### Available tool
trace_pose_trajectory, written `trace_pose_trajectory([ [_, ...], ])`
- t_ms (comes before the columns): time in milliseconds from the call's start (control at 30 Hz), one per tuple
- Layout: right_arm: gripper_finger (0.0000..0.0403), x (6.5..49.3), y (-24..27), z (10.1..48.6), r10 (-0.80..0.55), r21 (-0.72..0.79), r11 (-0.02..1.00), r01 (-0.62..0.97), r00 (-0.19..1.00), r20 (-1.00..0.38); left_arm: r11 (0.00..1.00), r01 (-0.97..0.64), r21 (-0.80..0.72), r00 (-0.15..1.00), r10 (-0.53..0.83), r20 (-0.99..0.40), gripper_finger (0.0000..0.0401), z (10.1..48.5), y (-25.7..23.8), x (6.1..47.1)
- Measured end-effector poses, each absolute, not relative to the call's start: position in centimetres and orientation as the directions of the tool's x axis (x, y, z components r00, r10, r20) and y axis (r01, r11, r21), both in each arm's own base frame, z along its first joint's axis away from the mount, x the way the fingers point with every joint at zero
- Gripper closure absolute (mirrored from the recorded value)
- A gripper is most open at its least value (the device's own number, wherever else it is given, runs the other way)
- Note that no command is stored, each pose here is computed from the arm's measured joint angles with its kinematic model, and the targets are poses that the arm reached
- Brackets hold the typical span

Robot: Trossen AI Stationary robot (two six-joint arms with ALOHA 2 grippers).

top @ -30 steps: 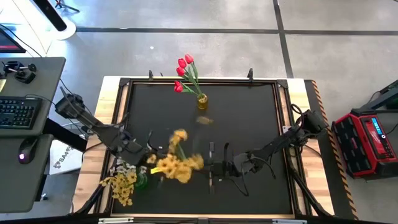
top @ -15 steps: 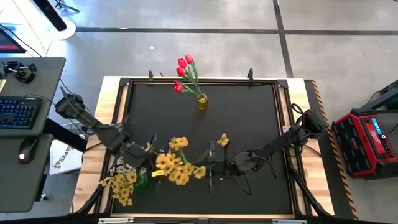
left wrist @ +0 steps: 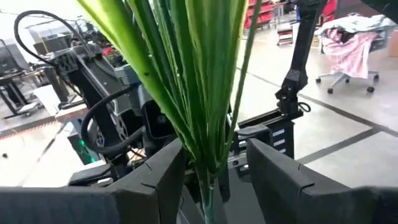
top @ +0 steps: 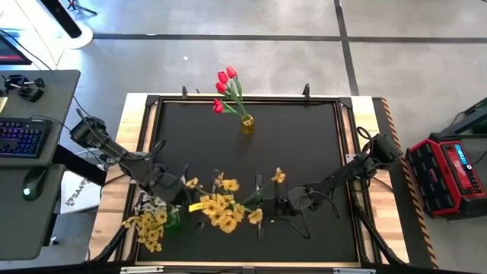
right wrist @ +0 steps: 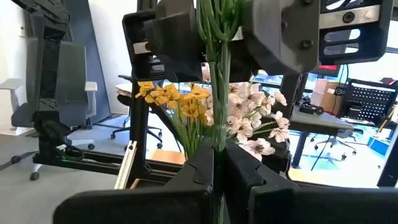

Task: Sort flowers into vase by color
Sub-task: Put the yellow flowers into the green vase

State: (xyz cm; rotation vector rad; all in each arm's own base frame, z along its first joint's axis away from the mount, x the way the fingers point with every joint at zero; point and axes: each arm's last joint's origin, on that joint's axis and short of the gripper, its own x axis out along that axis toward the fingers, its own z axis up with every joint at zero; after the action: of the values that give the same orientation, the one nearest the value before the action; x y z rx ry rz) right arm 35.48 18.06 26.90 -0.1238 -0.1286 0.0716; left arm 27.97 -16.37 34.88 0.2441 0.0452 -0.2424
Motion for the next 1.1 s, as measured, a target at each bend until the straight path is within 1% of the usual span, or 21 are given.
trace_pose_trajectory([
  [200,0.0403,35.5,18.1,26.9,0.079,-0.127,0.99,-0.064,0.989,0.123,0.951,0.23,0.207,0.973,-0.219,-0.073,0.0268,34.9,-15.6,28.4],
  [367,0.0403,35.5,18.1,26.8,0.081,-0.13,0.989,-0.066,0.99,0.117,0.94,0.281,0.194,0.96,-0.279,-0.035,0.028,35.3,-15.6,28.5],
  [867,0.0403,35.5,18.1,26.8,0.081,-0.131,0.989,-0.067,0.991,0.109,0.938,0.294,0.184,0.954,-0.301,0.009,0.0307,36.4,-15.3,27.7],
  [1100,0.0403,35.5,18.1,26.7,0.081,-0.131,0.989,-0.067,0.991,0.108,0.936,0.297,0.187,0.953,-0.302,-0.005,0.0311,36.3,-15.3,27.7],
])
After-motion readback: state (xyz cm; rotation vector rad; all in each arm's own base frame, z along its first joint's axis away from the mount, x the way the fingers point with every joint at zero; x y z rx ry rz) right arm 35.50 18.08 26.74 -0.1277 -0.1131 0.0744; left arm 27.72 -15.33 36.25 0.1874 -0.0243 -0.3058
